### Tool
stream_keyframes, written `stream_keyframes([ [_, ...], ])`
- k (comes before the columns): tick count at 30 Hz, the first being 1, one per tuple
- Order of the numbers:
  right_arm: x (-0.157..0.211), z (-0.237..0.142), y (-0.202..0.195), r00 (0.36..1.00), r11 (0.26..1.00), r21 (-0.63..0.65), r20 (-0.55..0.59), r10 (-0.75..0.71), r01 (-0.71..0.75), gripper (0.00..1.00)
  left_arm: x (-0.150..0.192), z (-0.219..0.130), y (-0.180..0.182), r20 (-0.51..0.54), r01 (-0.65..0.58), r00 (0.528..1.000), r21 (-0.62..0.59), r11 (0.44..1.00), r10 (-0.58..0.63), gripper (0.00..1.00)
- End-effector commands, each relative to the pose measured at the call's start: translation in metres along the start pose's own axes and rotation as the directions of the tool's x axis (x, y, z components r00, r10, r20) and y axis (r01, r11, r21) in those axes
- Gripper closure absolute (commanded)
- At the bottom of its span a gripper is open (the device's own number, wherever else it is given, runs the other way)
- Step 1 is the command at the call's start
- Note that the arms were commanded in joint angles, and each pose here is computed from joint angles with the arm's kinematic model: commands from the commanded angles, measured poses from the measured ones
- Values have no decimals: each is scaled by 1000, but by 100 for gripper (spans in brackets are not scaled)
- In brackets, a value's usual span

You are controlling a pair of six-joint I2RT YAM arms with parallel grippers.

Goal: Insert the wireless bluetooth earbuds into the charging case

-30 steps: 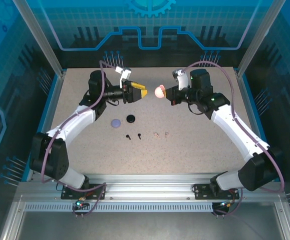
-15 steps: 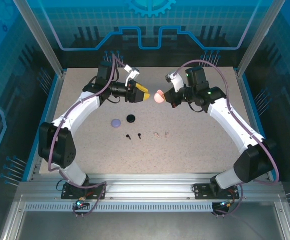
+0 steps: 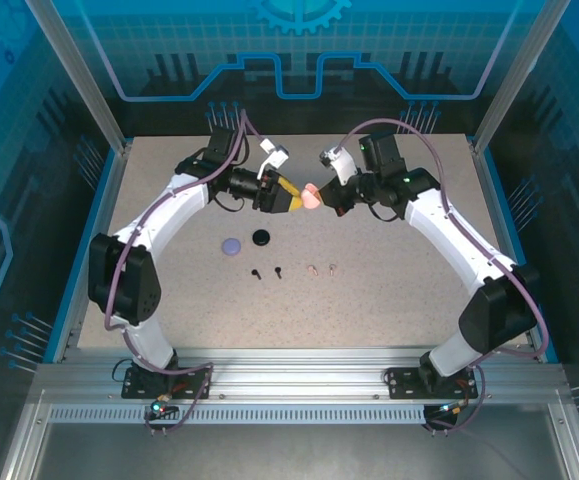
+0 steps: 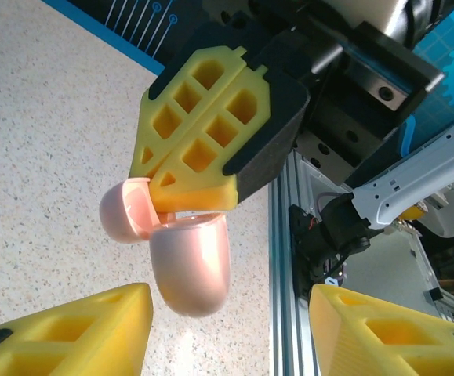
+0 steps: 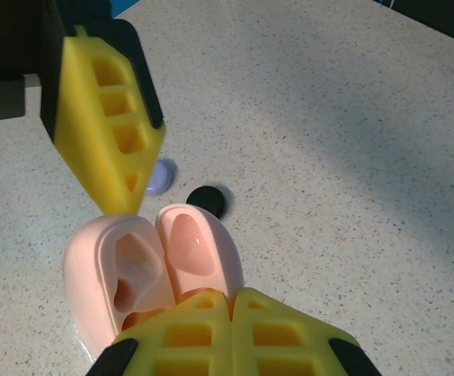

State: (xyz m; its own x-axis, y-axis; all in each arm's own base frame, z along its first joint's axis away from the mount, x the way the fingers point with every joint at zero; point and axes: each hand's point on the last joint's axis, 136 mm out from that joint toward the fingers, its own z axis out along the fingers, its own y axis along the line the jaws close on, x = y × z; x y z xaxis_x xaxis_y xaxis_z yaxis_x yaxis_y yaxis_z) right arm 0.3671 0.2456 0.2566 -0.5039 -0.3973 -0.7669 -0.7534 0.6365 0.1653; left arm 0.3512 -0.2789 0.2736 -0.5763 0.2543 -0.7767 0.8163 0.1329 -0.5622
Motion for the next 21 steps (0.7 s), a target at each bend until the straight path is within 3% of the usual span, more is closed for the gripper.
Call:
stream_keyframes([
  [1,-9,2,10,1000,999,-26,6,-28,28,100,0,3,-6,-13,-9,1000,40,999,9,44],
  [12,-12,11,18,999,998,-41,1,-38,38,100,6,10,-2,-33,11,999,48,999,-10,47],
  [21,-13,11,20,999,998,-46,6,-41,41,100,7,12,-1,-45,24,999,55,998,-22,60],
])
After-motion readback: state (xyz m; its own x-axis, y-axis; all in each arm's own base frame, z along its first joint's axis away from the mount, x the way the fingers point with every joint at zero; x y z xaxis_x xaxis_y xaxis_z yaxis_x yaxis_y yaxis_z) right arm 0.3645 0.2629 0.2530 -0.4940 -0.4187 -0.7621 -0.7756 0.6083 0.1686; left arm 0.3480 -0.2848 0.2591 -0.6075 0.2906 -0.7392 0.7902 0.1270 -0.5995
